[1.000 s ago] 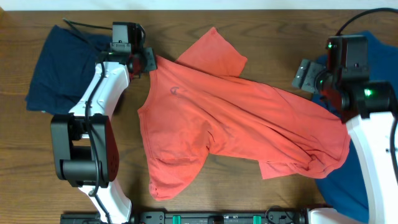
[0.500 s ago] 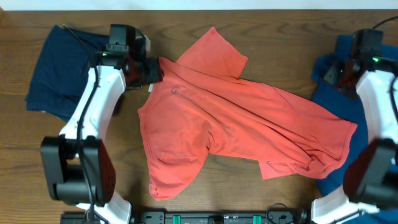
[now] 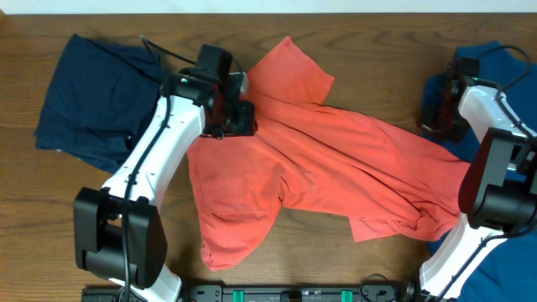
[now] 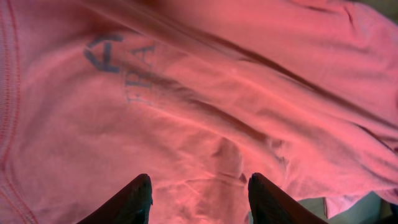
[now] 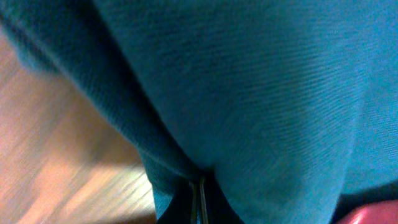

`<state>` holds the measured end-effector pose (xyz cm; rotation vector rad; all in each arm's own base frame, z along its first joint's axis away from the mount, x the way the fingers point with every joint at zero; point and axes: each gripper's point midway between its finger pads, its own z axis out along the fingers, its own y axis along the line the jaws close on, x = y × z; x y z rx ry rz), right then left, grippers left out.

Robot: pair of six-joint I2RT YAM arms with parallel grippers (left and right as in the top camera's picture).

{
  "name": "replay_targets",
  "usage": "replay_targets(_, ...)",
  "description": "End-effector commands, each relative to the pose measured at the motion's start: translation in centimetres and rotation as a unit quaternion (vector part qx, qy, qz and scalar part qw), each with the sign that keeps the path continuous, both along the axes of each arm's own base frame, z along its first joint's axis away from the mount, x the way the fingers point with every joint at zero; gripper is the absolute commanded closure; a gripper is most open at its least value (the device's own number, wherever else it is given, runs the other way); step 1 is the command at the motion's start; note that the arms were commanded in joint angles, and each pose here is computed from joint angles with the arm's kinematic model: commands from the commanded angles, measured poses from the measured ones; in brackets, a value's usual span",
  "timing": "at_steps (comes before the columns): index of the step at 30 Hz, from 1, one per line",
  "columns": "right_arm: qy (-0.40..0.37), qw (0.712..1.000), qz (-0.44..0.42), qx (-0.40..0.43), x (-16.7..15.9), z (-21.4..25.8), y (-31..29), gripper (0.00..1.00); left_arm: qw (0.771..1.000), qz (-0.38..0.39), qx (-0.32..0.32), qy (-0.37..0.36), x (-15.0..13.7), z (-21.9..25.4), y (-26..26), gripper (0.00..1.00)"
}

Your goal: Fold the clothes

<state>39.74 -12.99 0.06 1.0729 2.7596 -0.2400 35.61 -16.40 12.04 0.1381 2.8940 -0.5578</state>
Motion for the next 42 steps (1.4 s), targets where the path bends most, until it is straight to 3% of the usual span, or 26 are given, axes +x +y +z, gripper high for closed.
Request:
replay_targets(1, 0.055, 0.983, -0.099, -0.145, -4.0, -0.8, -9.5, 0.99, 1.0, -0.012, -0.001, 0.002, -0.5, 0.3, -0.4, 0.48)
replay_targets(3, 0.046, 0.979, -0.116, -0.16, -4.3, 0.1, -12.5, 0.99, 1.0, -0.012, 0.002, 0.009, -0.8, 0.2, -0.3, 0.48)
replay_targets(6, 0.009, 0.987, -0.118, -0.11, -3.7, 0.9, -14.9, 0.98, 1.0, -0.012, 0.002, 0.01, -0.8, 0.2, -0.2, 0.45)
replay_targets(9, -0.059, 0.996, -0.071, -0.018, -1.3, 2.0, -15.1, 0.68, 1.0, -0.011, 0.003, 0.007, -0.7, 0.2, -0.2, 0.43)
replay_targets(10, -0.078, 0.995, -0.058, 0.002, -0.7, 2.7, -15.0, 0.62, 1.0, -0.011, 0.003, 0.007, -0.7, 0.2, -0.2, 0.43)
replay_targets(17, -0.214, 0.97, 0.069, 0.093, 3.0, 10.9, -10.7, 0.45, 1.0, -0.01, 0.014, -0.003, -0.2, 0.1, 0.1, 0.37)
replay_targets(22, -0.265, 0.944, 0.121, 0.155, 3.6, 15.6, -5.7, 0.39, 0.999, -0.022, 0.018, -0.016, 0.1, 0.2, 0.1, 0.37)
replay_targets(23, -0.26, 0.942, 0.128, 0.166, 3.4, 15.8, -4.4, 0.39, 0.999, -0.022, 0.017, -0.018, 0.2, 0.2, 0.1, 0.36)
replay_targets(25, -0.235, 0.942, 0.141, 0.192, 2.9, 15.5, -1.7, 0.41, 0.999, -0.022, 0.016, -0.023, 0.4, 0.3, 0.0, 0.18)
replay_targets(27, -0.2, 0.942, 0.159, 0.218, 2.4, 14.5, 1.5, 0.45, 0.999, -0.022, 0.015, -0.025, 0.5, 0.3, 0.0, 0.11)
replay_targets(34, -0.127, 0.924, 0.262, 0.247, 1.7, 10.0, 11.9, 0.55, 0.998, -0.009, 0.059, -0.028, 0.7, -0.2, 1.5, 0.11)
replay_targets(40, -0.087, 0.944, 0.278, 0.155, 1.9, 4.7, 16.2, 0.99, 0.998, -0.008, 0.065, -0.023, 0.4, -0.3, 1.7, 0.11)
replay_targets(42, -0.086, 0.949, 0.268, 0.139, 2.0, 3.5, 17.2, 0.99, 0.998, -0.009, 0.065, -0.023, 0.4, -0.3, 1.8, 0.11)
